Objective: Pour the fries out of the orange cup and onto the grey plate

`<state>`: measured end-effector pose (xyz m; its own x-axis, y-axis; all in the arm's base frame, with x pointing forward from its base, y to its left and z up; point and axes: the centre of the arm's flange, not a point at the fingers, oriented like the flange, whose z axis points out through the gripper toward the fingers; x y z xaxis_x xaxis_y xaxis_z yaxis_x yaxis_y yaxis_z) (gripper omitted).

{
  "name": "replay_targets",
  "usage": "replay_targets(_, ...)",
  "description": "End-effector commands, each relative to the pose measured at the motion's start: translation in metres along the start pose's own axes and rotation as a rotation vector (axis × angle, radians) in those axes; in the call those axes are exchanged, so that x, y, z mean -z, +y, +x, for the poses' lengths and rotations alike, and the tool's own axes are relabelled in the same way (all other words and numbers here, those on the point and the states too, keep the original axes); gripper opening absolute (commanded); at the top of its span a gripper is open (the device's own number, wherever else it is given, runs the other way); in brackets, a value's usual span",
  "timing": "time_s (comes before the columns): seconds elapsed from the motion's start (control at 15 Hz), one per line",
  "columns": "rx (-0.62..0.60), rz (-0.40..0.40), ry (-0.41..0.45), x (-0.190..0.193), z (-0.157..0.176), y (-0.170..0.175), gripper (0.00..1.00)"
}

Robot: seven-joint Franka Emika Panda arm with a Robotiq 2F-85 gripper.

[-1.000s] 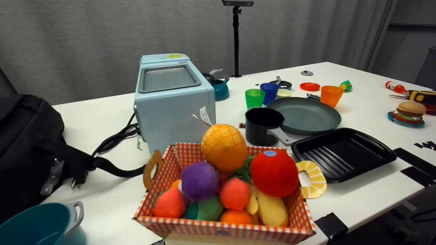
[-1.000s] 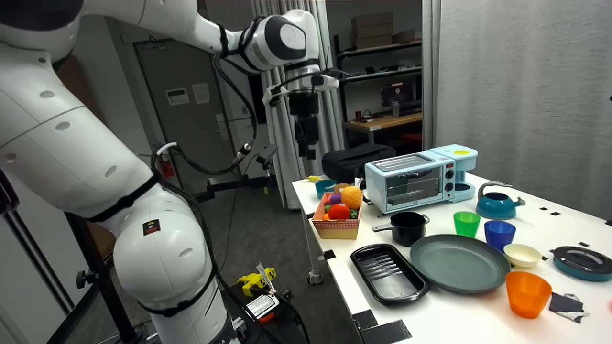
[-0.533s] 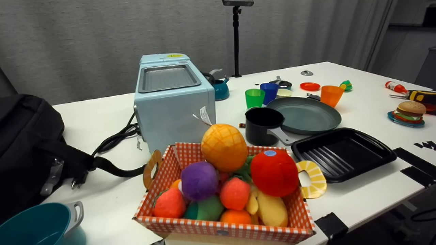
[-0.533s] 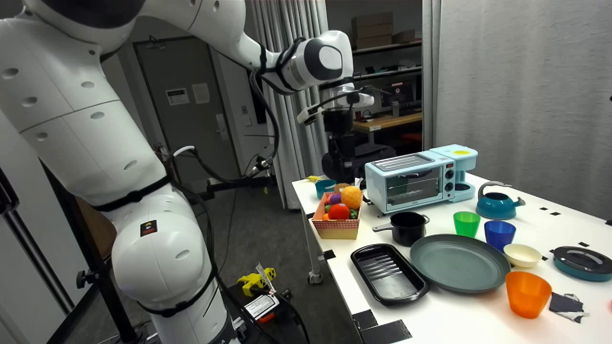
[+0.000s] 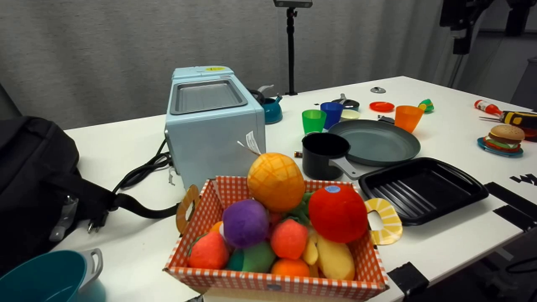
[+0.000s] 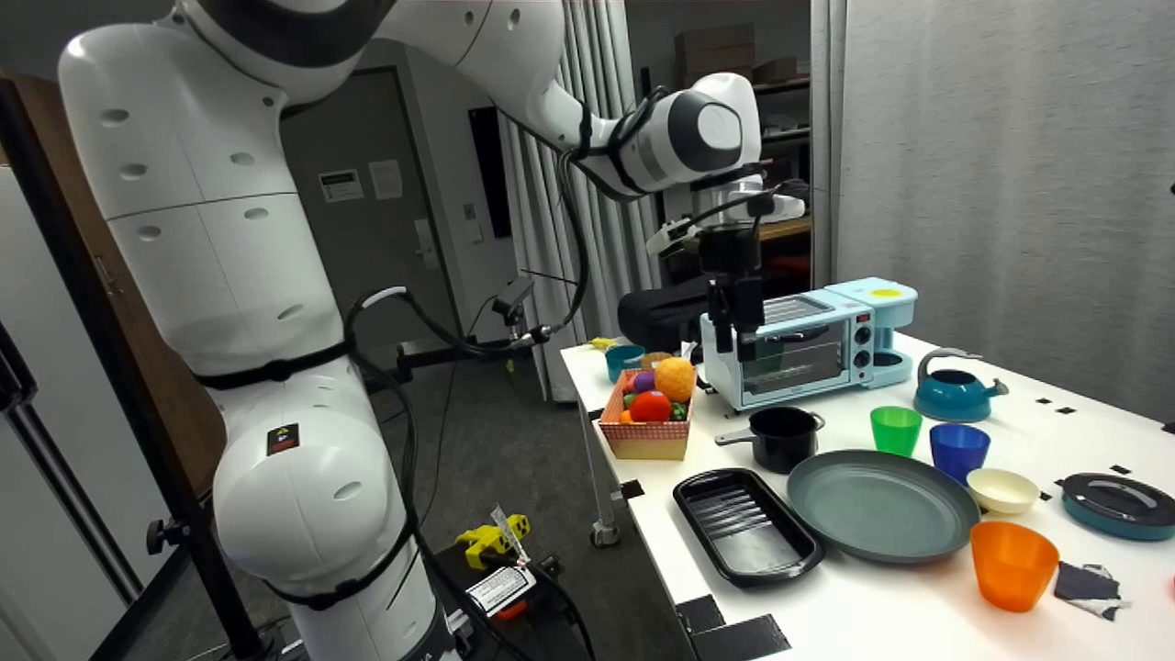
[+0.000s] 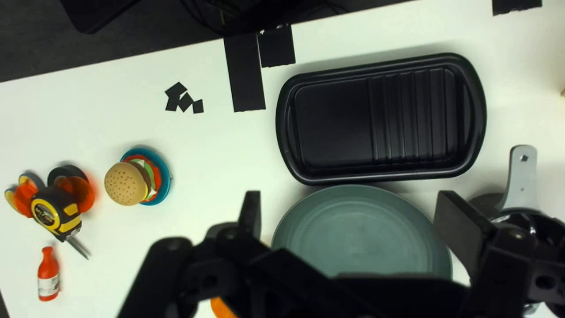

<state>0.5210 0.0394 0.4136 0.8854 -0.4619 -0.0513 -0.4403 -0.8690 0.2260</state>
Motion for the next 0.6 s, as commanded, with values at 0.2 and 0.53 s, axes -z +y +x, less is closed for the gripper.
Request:
replay_targets(0.2,-0.138,-0.041,0.041,-0.002,0.058,0.03,1.0)
replay_targets(0.53,-0.121,-0.033,0.02,-0.007,0.05,0.033,1.0)
